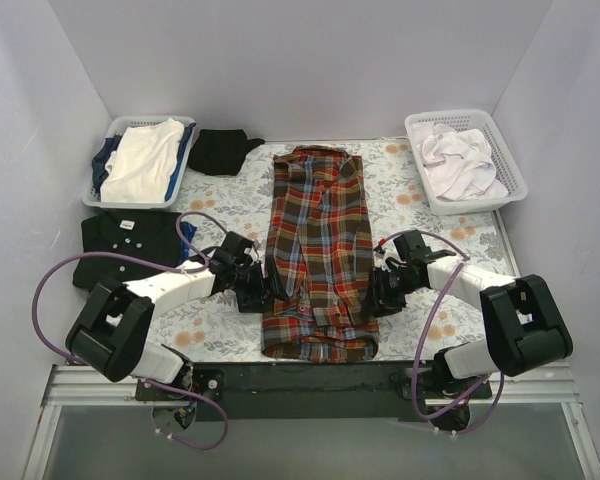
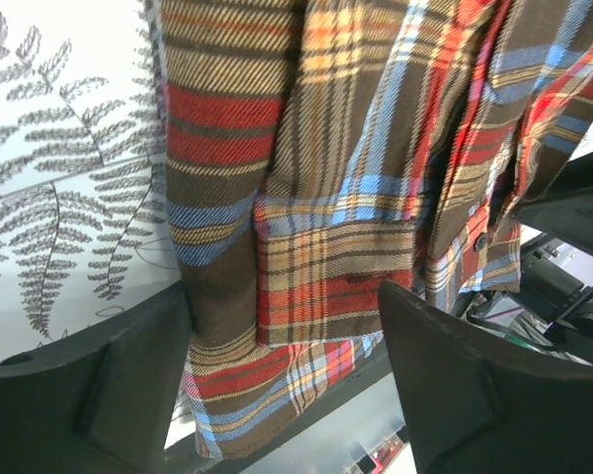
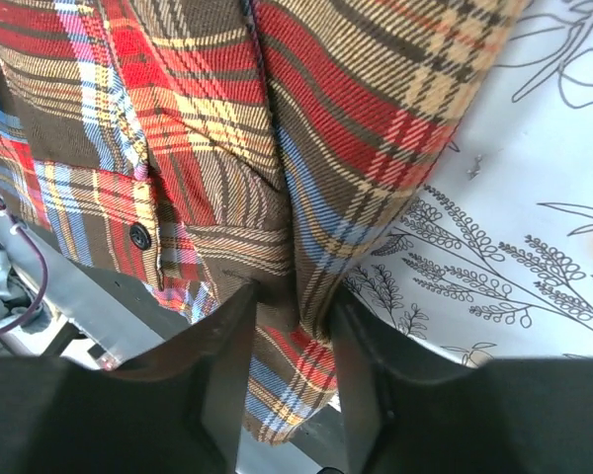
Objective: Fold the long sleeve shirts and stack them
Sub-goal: Fold the shirt
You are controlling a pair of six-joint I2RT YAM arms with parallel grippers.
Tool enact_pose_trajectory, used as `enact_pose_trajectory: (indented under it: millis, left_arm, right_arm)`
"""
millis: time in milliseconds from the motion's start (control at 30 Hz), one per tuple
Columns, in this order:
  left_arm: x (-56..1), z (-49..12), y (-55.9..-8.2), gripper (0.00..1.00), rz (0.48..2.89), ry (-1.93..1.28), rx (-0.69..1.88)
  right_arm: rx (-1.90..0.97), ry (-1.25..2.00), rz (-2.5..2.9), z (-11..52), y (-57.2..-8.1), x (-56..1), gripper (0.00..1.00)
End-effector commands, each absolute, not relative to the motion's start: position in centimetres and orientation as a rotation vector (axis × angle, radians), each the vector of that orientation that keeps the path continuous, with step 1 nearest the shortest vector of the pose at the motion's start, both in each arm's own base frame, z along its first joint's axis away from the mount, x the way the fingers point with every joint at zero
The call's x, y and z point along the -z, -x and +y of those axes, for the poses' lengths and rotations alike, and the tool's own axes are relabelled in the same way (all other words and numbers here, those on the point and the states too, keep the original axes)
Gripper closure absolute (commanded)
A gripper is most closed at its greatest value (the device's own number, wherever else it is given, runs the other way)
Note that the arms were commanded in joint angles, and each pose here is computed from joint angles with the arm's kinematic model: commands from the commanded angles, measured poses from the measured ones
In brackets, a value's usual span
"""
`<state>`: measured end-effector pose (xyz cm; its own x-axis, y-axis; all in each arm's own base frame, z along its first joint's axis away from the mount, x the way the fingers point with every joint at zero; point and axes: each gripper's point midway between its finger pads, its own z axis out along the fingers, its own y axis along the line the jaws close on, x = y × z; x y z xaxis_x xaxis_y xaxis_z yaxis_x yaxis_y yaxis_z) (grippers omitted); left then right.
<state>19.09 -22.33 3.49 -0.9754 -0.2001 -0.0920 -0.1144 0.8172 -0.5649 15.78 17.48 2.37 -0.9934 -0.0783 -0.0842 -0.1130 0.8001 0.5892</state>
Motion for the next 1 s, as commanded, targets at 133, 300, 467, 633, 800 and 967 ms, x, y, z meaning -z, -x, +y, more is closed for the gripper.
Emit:
enact_pose_trajectory:
  millis: [133, 300, 467, 633, 800, 967]
  left_arm:
    - [0.8, -18.6, -13.1, 0.30, 3.114, 0.336, 0.657]
    - [1.6, -18.5, -12.4, 0.34, 3.165, 0.347, 0.649]
    - [2.2, -18.5, -12.0, 0.51, 3.189, 0.351, 0.643]
    - [2.3, -18.6, -12.1, 1.00, 3.197, 0.335, 0.651]
    - [1.3, -18.6, -12.6, 1.00, 3.172, 0.340, 0.635]
    - [-1.5, -19.2, -12.8, 1.00, 3.130, 0.372, 0.707]
  right_arm:
    - [-0.790, 0.158, 3.075, 15.2, -13.9, 0.6, 0.78]
    - [-0.795, 0.169, 3.082, 15.3, -14.1, 0.7, 0.84]
    - [-0.795, 0.171, 3.098, 15.4, -14.0, 1.0, 0.84]
    - [-0.799, 0.180, 3.092, 15.4, -14.0, 0.8, 0.99]
    - [-0.858, 0.170, 3.062, 15.9, -13.9, -0.9, 0.99]
    - [-0.997, 0.175, 2.980, 17.3, -14.1, -4.8, 0.99]
